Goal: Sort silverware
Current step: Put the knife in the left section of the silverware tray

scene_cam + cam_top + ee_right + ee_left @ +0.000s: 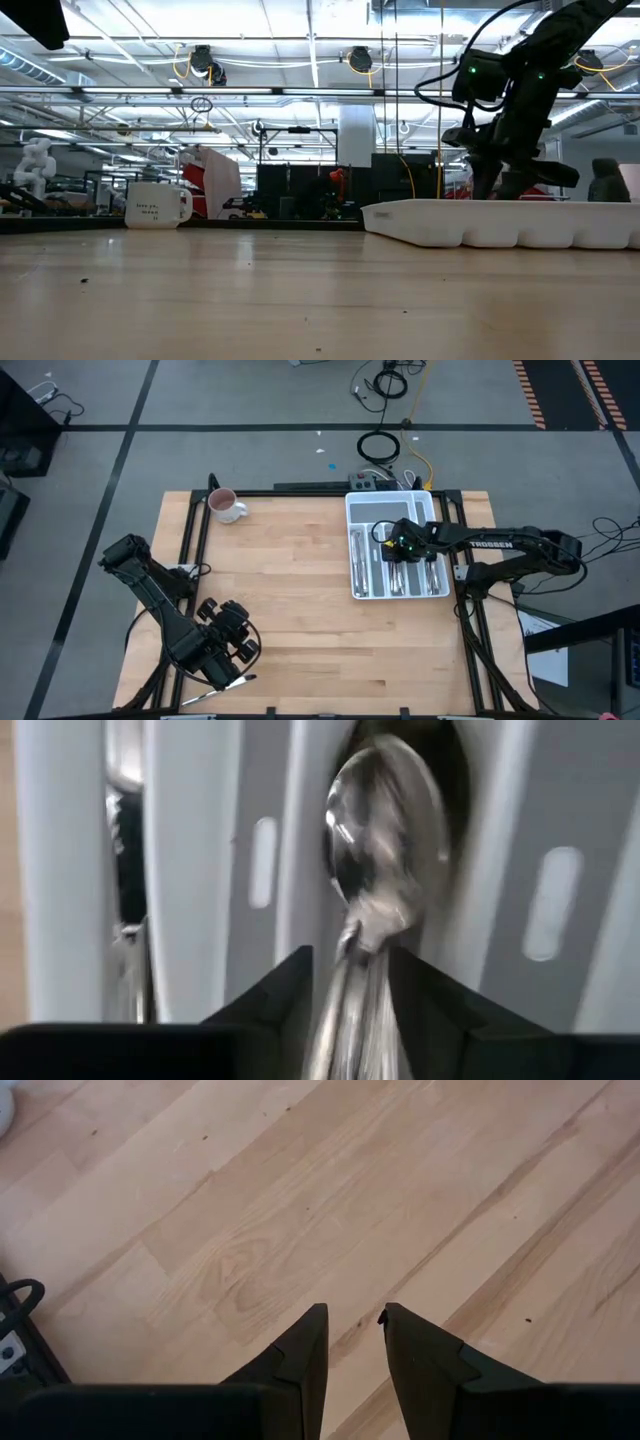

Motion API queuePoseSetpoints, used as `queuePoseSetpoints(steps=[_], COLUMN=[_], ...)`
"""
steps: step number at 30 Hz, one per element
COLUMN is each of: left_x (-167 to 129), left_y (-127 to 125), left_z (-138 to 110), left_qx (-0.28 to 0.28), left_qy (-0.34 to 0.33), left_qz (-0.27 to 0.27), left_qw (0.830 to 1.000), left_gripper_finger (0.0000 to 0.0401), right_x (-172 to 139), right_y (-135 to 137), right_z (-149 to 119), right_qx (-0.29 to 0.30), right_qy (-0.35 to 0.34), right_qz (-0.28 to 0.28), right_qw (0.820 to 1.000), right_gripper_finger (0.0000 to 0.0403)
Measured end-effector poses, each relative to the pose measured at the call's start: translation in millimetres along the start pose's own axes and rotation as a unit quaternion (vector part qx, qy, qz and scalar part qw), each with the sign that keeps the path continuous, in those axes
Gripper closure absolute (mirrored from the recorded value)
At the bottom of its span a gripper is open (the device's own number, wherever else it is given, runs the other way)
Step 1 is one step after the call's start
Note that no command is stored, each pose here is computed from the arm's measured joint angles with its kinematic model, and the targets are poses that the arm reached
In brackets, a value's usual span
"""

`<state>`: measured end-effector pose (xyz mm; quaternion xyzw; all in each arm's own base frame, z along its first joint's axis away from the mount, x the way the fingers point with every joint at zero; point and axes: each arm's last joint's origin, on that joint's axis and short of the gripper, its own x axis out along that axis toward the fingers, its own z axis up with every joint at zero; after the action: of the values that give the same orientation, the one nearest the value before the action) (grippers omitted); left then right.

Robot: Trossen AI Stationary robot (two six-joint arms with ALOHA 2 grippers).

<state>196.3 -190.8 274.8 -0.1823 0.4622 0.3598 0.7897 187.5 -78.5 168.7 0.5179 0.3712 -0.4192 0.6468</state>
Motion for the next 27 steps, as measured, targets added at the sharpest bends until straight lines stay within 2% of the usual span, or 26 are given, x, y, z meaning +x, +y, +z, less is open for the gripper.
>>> queuePoseSetpoints(steps=[5,9,13,15,18,22,27], left_x=[0,-1,-6,-9,-2,18,35], left_y=[0,0,-10,-19,-26,-29,-32], left_z=[-3,-7,-16,-24,-42,-72,-115], left_qx=[0.029,0.058,0.060,0.039,-0.002,-0.041,-0.006], left_qy=[0.048,0.113,0.161,0.165,0.174,0.189,0.255], left_qz=[0.003,-0.001,-0.059,-0.107,-0.147,-0.152,-0.145], left_qw=[0.998,0.992,0.983,0.980,0.974,0.969,0.956], left_gripper_finger=[0.0294,0.0294,0.0294,0.0294,0.0294,0.0294,0.0294], right_x=[-9,-31,-66,-87,-120,-157,-186], right_y=[12,30,54,67,84,102,113], right_z=[3,4,7,8,10,13,15], right_qx=[-0.058,-0.129,-0.201,-0.235,-0.277,-0.310,-0.334], right_qy=[0.026,0.025,-0.015,-0.040,-0.078,-0.121,-0.153], right_qz=[0.036,0.025,0.010,0.014,0.029,0.068,0.108], right_qw=[0.997,0.991,0.979,0.971,0.957,0.940,0.924], right_gripper_finger=[0.0241,0.0236,0.0240,0.0240,0.0235,0.0230,0.0231])
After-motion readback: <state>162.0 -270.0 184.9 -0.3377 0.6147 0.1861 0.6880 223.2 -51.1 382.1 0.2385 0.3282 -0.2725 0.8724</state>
